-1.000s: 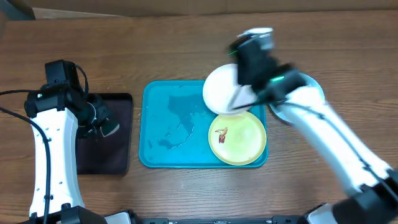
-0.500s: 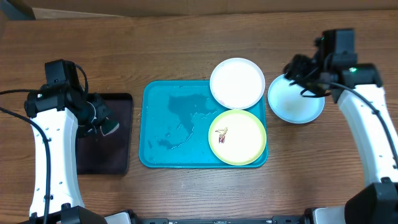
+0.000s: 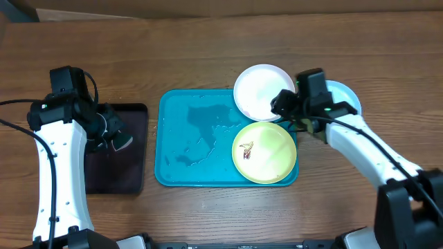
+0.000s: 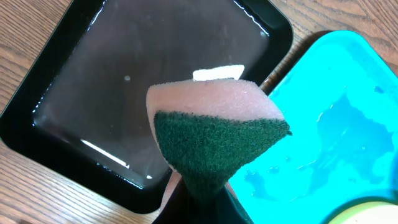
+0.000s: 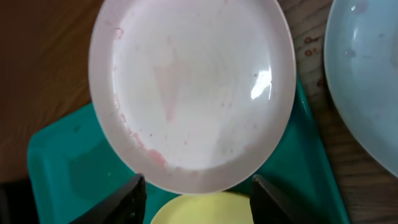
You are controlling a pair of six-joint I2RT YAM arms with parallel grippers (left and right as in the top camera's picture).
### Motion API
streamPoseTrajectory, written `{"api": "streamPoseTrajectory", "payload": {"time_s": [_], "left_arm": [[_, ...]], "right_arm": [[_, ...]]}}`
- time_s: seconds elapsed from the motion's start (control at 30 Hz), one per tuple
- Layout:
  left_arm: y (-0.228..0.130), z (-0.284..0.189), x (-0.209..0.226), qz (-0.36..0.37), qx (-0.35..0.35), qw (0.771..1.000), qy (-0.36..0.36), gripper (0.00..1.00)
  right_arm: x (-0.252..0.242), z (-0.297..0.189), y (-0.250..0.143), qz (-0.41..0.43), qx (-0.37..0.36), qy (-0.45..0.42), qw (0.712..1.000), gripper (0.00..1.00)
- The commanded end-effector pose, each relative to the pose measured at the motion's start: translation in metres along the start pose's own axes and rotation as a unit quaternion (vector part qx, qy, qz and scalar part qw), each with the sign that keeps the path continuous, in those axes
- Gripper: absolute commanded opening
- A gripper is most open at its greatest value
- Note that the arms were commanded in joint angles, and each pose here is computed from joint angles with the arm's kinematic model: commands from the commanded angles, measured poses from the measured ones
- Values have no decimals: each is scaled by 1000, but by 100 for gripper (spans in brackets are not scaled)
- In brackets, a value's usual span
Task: Clean dirty plates on tray and stack at the side
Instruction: 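Release the white plate and withdraw the right gripper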
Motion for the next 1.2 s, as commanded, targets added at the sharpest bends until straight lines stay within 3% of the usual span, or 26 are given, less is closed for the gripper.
{"api": "streamPoseTrajectory", "payload": {"time_s": [0.0,0.57,0.63,0.77,0.97,1.17], "left_arm": [[0,-2,-2,10,-2,1000,-7,4],[0,-2,-2,10,-2,1000,-7,4],[0,-2,-2,10,-2,1000,-7,4],[0,-2,-2,10,-2,1000,-7,4],[0,-2,-2,10,-2,1000,-7,5],[0,-2,-2,10,-2,1000,-7,4]], "right_arm": [[-19,22,-3,36,-22,-70,997,54],[-31,62,-11,49,-17,-92,994,52],[-31,65,-12,53,-15,-90,994,41],[-29,65,-11,51,-15,-86,995,4],[-1,47,3,4,5,-47,999,4],[18,-17,55,-6,-46,-33,998,4]]}}
Point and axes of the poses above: each gripper's point midway between its finger pads, its own z axis out along the fingers, its own x axis along the line the jaws close on, y = z × x, the point moved 4 cm from there along -z, back along the fingers, and after that the axes turned 4 degrees about -z, right-handed, at the moved point
